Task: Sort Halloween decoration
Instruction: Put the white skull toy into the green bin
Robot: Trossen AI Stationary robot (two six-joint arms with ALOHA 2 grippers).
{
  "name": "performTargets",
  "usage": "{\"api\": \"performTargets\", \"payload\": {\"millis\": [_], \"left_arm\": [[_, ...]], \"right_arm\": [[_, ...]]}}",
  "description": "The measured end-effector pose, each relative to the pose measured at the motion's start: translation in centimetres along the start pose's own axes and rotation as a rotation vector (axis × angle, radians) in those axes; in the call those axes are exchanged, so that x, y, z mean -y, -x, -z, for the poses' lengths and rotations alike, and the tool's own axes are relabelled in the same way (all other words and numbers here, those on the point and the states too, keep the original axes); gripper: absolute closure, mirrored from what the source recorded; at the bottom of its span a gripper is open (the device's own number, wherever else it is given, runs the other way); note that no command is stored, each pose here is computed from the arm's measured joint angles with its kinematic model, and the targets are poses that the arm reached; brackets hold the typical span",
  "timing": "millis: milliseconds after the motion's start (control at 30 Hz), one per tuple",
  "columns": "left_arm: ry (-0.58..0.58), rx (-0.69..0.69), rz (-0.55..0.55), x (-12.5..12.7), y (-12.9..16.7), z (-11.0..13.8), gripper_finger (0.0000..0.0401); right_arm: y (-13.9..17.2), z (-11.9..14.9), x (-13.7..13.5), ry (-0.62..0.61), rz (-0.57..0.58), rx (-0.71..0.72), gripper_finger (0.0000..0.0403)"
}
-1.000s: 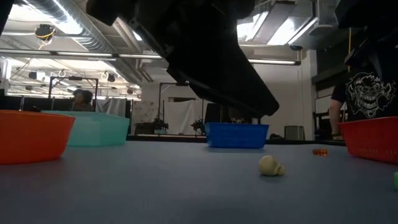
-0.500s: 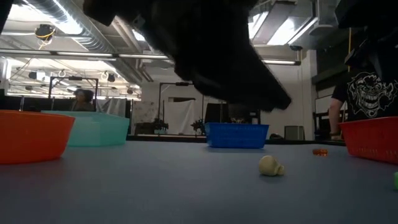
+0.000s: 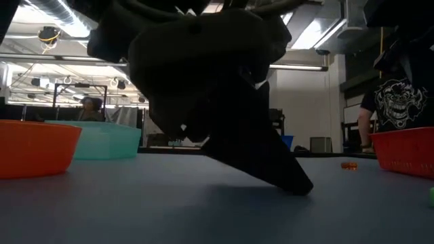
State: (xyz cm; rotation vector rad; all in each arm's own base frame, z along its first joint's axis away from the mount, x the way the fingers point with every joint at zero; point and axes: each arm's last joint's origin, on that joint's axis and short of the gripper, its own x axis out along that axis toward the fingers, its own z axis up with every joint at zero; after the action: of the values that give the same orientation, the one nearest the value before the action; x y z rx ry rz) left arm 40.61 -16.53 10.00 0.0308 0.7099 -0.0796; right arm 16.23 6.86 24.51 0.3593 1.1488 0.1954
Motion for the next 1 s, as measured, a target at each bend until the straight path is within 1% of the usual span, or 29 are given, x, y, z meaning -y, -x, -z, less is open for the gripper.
{"api": "performTargets", "payload": {"millis": [200,600,1000], "left_arm": [[-0.001,-0.002,0.003,0.0,0.0,0.01,0.0225],[0.015,-0.009,0.02,-0.05,-0.02,0.02,0.0278],[0.015,-0.012,0.021,-0.05,-0.02,0.04,0.0316]], "right_arm": [[0.0,-0.04,-0.03,0.001,-0.003,0.004,0.0212],[0.0,-0.07,-0.04,0.002,-0.005,0.007,0.0212],[0.0,-0.07,-0.05,0.002,-0.005,0.007,0.0212]]}}
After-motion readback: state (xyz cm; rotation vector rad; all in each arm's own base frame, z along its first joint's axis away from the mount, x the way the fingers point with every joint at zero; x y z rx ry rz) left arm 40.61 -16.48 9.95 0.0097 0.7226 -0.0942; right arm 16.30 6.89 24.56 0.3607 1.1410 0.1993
